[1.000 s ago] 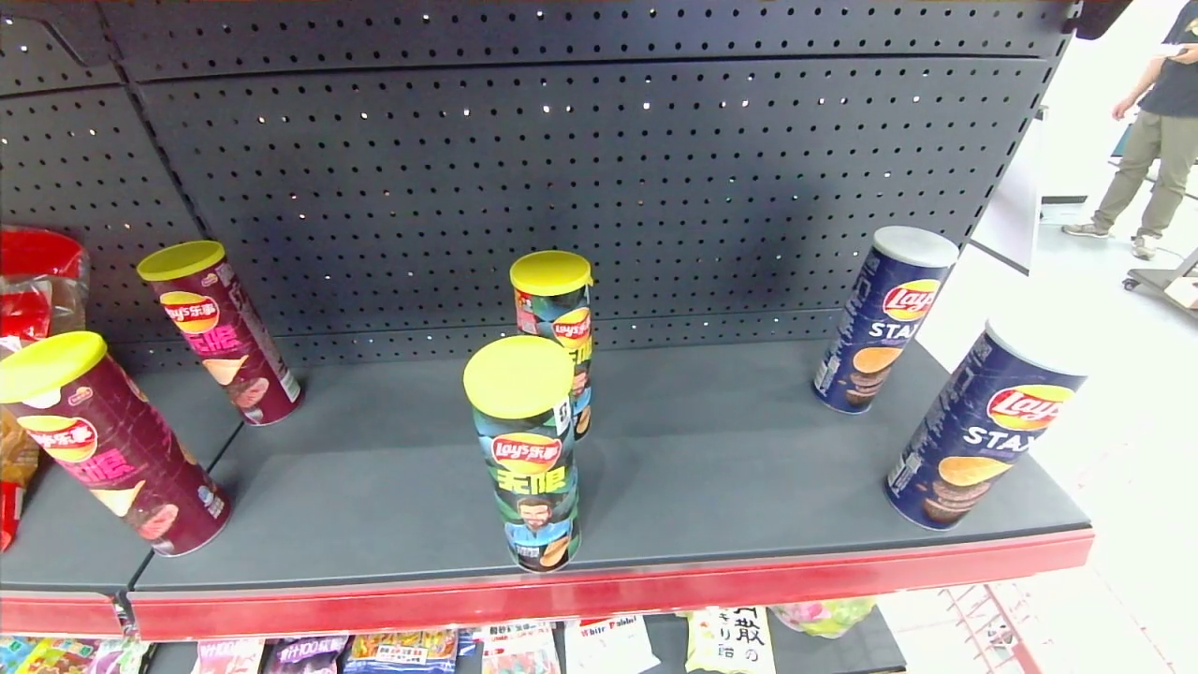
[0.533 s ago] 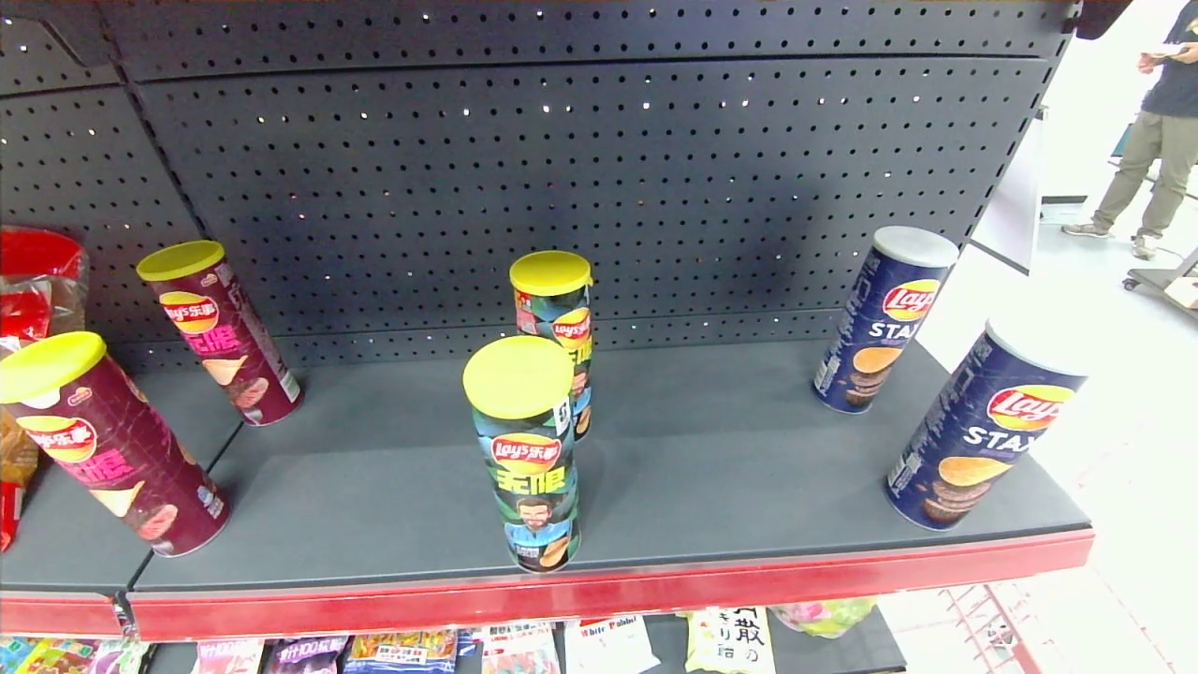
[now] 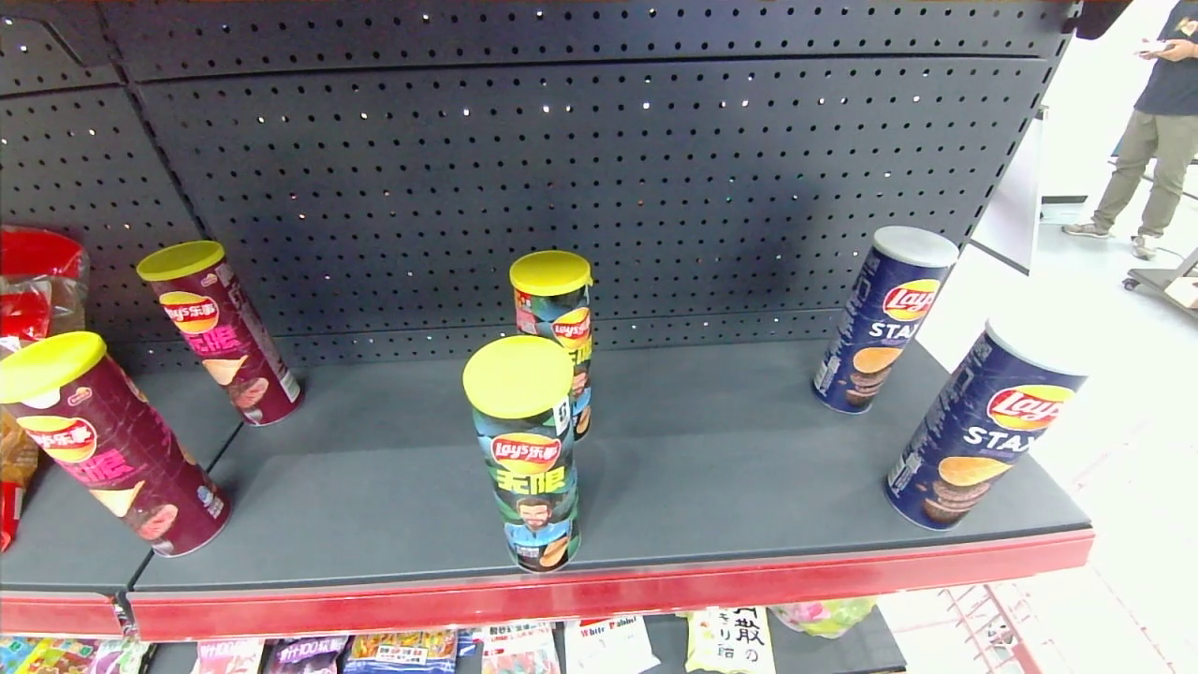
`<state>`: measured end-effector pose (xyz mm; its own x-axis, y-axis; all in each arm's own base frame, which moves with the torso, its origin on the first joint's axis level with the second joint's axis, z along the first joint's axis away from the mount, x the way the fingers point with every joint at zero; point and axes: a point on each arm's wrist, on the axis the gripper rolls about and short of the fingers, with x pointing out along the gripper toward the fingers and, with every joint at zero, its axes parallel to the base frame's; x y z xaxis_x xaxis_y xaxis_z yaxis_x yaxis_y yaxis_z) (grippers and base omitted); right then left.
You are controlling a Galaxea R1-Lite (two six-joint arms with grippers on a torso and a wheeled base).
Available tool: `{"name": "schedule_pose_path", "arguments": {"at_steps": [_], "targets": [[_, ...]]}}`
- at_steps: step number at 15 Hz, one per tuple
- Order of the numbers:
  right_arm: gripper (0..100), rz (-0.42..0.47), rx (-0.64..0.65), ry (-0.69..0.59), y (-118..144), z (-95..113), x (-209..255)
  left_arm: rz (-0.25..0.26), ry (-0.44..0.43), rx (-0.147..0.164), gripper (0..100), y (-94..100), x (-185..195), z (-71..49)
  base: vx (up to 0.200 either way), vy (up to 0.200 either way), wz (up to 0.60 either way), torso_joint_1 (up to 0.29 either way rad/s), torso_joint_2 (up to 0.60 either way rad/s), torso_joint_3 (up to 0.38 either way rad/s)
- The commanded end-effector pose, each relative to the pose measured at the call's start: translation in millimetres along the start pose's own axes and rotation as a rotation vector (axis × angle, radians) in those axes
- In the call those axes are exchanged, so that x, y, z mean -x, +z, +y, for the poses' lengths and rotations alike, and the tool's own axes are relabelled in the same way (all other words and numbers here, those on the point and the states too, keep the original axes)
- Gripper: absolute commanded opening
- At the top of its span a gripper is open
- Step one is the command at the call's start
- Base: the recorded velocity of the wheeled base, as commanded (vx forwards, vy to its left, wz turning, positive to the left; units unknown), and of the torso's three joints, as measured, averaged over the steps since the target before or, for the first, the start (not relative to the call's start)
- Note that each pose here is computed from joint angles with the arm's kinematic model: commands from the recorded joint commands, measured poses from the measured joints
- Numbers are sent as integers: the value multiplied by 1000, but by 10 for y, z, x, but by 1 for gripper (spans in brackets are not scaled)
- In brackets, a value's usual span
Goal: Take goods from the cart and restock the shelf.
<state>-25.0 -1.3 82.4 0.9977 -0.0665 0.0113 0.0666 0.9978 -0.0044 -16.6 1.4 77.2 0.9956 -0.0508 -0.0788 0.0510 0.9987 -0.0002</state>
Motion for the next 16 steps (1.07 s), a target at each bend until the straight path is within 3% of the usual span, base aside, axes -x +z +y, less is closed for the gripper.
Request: {"name": "schedule_pose_path", "arguments": {"at_steps": [1,5,7,11,13,14,15,16], "targets": [[100,-10,70,43,0,10,1,5,0,0,100,2,-4,0,0,0,0,0,0,0],[100,-8,-35,42,0,9,0,5,-26,-4,100,2,-4,-6,0,0,0,0,0,0],[100,-4,-16,-42,3,-10,4,5,-26,2,100,2,-4,-6,0,0,0,0,0,0],[100,-40,-64,-75,3,-16,-10,5,-16,-1,100,2,-4,-4,0,0,0,0,0,0],[100,-47,-35,-49,-9,-10,-19,5,-16,-4,100,2,-4,-4,0,0,0,0,0,0],[100,-35,-41,9,-22,3,-20,5,-16,-4,100,2,-4,-4,0,0,0,0,0,0],[100,34,-19,39,-87,10,-18,5,-16,-4,100,2,-4,-4,0,0,0,0,0,0],[100,17,-4,48,-70,12,-18,5,-16,-4,100,2,-4,-4,0,0,0,0,0,0]]}}
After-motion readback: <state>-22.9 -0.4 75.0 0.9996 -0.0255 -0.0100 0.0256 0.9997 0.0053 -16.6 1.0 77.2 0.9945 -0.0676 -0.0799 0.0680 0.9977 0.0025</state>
